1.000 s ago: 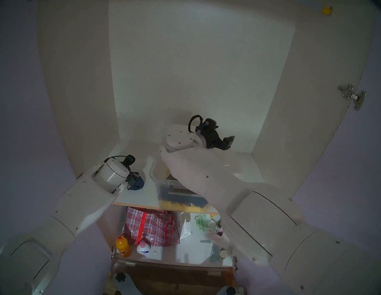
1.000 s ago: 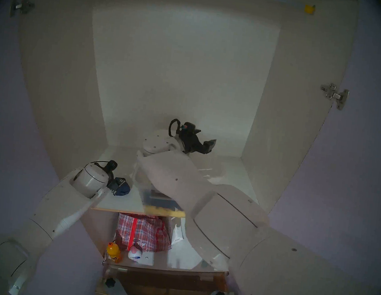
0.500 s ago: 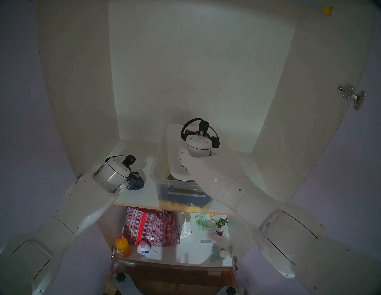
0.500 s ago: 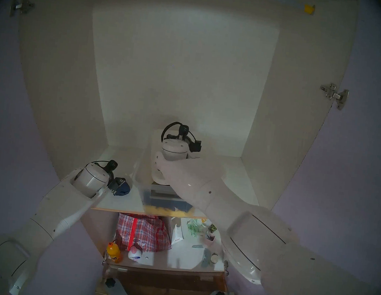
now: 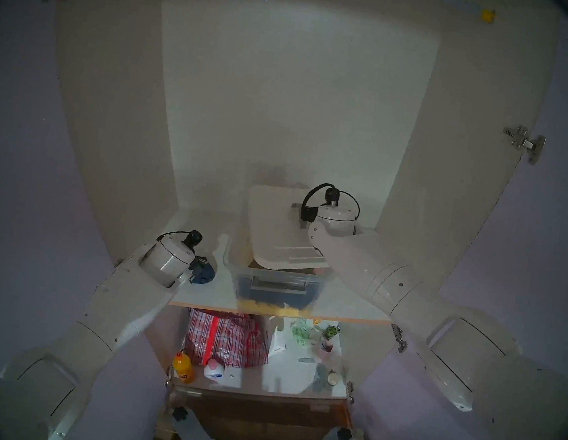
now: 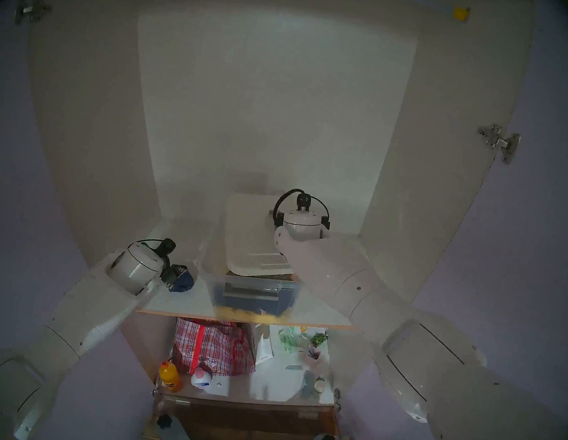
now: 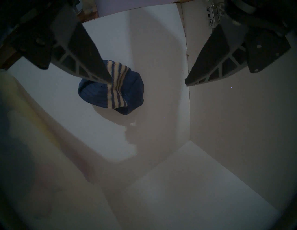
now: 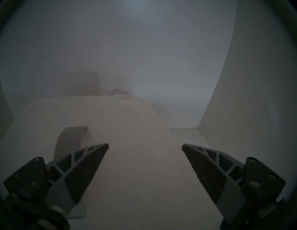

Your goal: Take socks out of the storage bin, place them on top of the cabinet, and put the lid back on the bin

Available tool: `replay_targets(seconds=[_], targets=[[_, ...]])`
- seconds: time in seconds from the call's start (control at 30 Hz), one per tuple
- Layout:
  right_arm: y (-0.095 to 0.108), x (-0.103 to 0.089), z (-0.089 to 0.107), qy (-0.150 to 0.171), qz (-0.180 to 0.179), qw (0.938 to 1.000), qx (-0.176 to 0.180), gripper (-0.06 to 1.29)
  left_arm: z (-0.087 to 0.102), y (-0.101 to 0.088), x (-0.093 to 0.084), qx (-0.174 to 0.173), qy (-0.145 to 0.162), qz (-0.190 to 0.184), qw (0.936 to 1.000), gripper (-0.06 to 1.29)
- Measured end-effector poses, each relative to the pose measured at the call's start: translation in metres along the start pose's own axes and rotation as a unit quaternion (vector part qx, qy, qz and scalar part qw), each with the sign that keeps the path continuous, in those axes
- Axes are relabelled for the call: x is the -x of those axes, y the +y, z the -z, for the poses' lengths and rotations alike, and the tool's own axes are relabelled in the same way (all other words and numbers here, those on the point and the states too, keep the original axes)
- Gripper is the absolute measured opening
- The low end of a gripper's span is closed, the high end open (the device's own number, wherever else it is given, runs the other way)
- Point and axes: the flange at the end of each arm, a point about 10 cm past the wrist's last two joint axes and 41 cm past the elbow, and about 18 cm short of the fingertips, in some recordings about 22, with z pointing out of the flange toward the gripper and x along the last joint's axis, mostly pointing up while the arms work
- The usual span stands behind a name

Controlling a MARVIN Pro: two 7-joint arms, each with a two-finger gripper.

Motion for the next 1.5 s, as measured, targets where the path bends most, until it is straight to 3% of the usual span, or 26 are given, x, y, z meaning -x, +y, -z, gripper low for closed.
replay_targets(seconds=[0.17,0.43,0.7,0.87,0.97,1.13,1.5], targets=[[-0.002,0.004,-0.004,-0.003,-0.015,0.9994,-0.031,1.25,0.000,0.000,0.000,0.000,0.000,0.000,1.0000,1.22],[-0.004,0.006,0.000,-0.009,-0.006,0.9998,-0.019,1.24,0.000,0.000,0.000,0.000,0.000,0.000,1.0000,1.22],[-0.008,0.029,0.013,-0.011,0.005,0.9995,-0.028,1.24,0.000,0.000,0.000,0.000,0.000,0.000,1.0000,1.22],[-0.008,0.020,0.018,0.004,0.002,1.0000,-0.008,1.24,0.000,0.000,0.000,0.000,0.000,0.000,1.0000,1.22],[-0.001,0.007,0.021,0.010,-0.017,0.9998,0.008,1.24,0.000,0.000,0.000,0.000,0.000,0.000,1.0000,1.22],[-0.003,-0.017,0.036,0.023,-0.044,0.9988,-0.008,1.24,0.000,0.000,0.000,0.000,0.000,0.000,1.0000,1.22],[-0.014,-0.013,0.036,-0.010,-0.049,0.9984,-0.025,1.24,0.000,0.000,-0.001,0.000,0.001,0.000,1.0000,1.22]])
